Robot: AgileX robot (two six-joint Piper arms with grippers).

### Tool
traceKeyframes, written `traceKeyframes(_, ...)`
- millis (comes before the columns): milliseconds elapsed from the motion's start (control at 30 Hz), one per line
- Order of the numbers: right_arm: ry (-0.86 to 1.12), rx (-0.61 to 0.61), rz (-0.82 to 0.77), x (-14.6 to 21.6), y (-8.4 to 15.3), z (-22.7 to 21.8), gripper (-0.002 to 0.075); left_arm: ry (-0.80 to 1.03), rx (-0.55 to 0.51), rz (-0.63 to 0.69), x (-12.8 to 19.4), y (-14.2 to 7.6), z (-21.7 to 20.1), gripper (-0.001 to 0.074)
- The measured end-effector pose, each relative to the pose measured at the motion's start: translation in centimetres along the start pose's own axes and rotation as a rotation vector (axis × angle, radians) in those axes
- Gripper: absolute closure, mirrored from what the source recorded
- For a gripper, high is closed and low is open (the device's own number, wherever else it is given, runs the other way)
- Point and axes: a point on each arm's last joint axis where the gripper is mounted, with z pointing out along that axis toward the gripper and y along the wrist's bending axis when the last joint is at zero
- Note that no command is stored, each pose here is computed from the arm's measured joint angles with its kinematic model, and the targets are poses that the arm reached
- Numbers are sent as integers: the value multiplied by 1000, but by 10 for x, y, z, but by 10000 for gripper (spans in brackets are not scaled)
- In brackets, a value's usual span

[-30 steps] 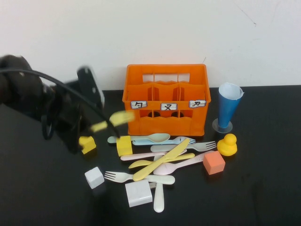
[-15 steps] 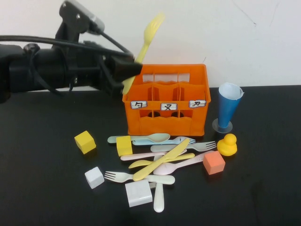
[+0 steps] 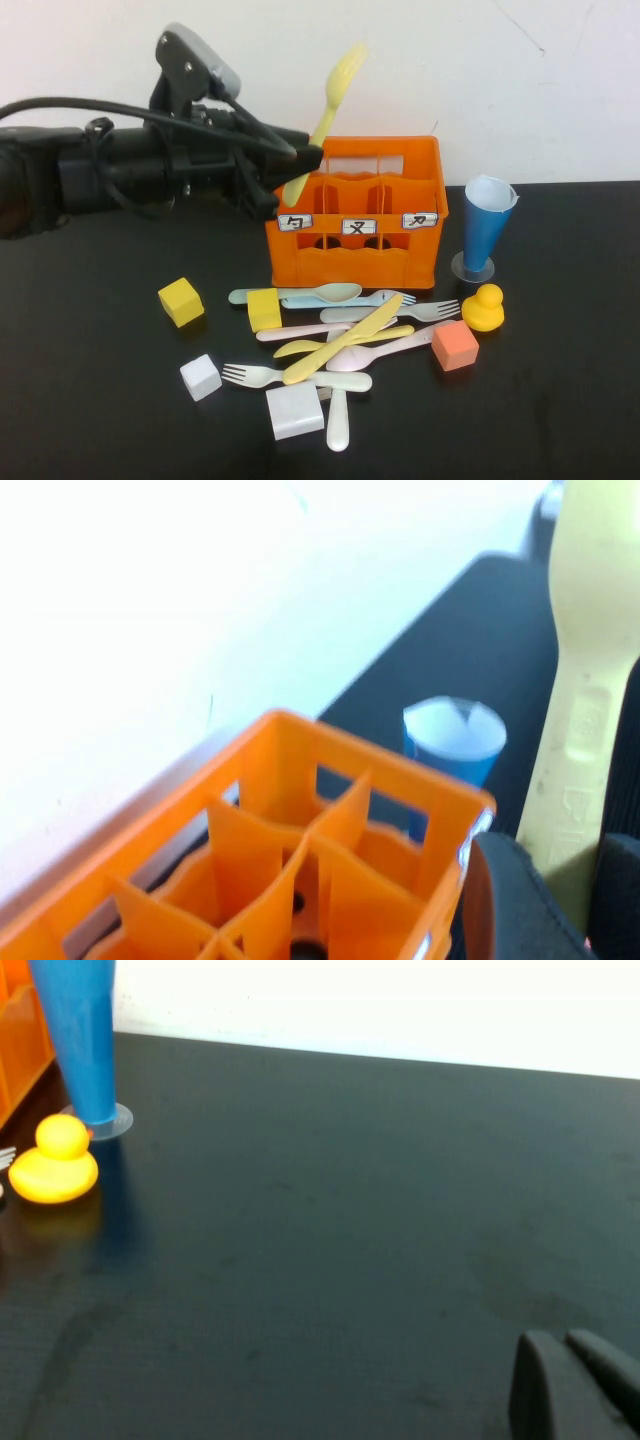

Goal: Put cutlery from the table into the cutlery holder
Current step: Place the fork on the box

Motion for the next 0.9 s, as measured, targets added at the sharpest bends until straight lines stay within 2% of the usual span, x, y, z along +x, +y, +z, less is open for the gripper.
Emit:
traceKeyframes(433,0,0,0,0,0,0,729,45,18,100,5,-1,1,591)
traceKeyframes(733,0,0,0,0,0,0,729,90,90,172,7,-20,14,591)
traceKeyframes(900,0,0,0,0,0,0,729,75,134,202,-1,-38,21,591)
